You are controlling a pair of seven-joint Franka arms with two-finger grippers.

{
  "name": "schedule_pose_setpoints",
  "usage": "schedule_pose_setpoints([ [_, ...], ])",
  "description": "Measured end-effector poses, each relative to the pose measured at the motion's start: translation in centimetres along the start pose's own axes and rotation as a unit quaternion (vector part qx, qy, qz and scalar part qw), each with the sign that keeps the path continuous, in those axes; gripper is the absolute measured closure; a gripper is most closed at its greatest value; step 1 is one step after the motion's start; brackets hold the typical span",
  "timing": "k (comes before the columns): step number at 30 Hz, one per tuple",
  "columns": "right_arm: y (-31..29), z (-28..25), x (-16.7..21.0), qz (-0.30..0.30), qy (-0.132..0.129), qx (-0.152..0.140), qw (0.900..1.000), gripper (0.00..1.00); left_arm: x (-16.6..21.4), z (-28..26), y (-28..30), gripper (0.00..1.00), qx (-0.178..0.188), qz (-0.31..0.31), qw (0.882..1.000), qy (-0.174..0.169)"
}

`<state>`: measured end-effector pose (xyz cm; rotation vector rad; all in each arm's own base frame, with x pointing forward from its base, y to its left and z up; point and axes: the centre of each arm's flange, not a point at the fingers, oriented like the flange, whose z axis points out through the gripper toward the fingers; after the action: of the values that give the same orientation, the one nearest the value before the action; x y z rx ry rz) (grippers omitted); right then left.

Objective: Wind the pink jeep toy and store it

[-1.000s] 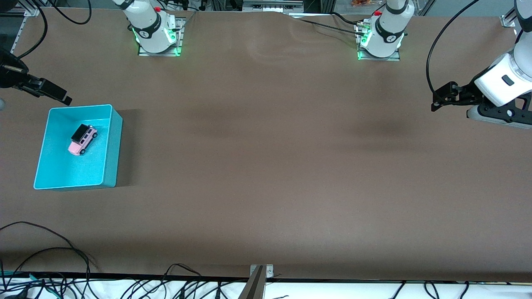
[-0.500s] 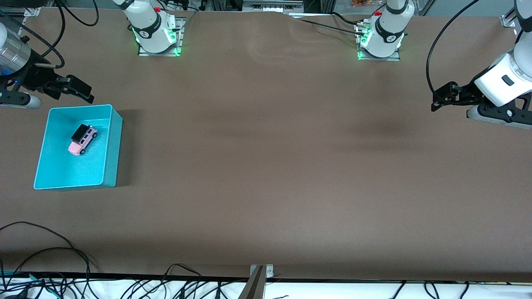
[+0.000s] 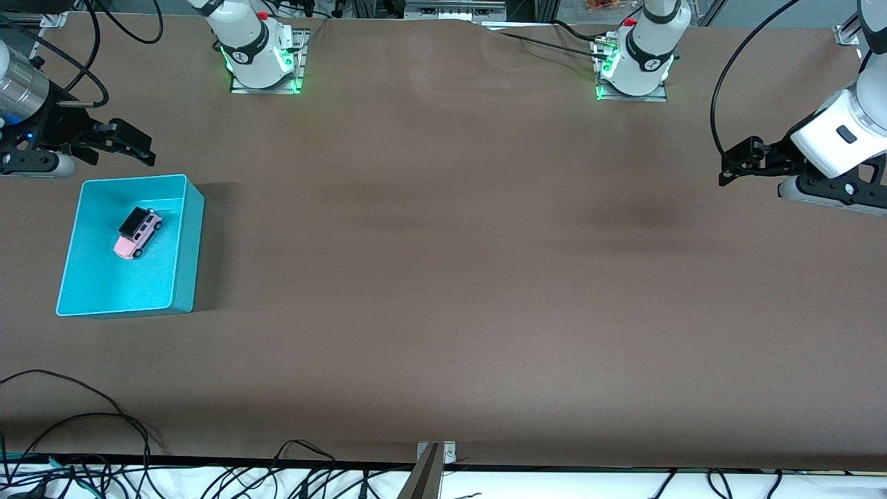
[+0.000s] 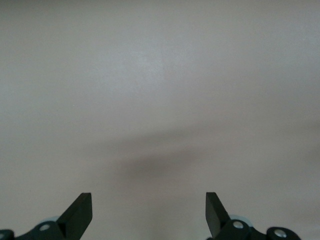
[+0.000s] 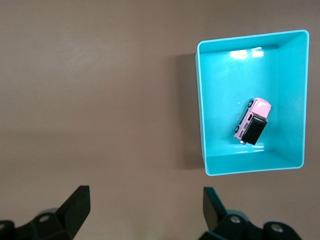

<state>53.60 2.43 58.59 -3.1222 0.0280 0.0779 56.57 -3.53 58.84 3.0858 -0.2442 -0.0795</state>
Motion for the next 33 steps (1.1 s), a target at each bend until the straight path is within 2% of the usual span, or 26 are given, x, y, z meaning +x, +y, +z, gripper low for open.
schedule_pose_setpoints([
  [26, 0.3, -1.4, 0.1, -0.012, 0.012, -0.003, 1.0, 0.0, 1.7, 2.2, 0.2, 0.0, -0.024, -0.003, 1.0, -0.001],
  [33, 0.5, -1.4, 0.0, -0.011, 0.009, -0.009, 1.0, 0.0, 2.1, 2.5, 0.1, 0.0, -0.024, -0.003, 1.0, 0.003],
])
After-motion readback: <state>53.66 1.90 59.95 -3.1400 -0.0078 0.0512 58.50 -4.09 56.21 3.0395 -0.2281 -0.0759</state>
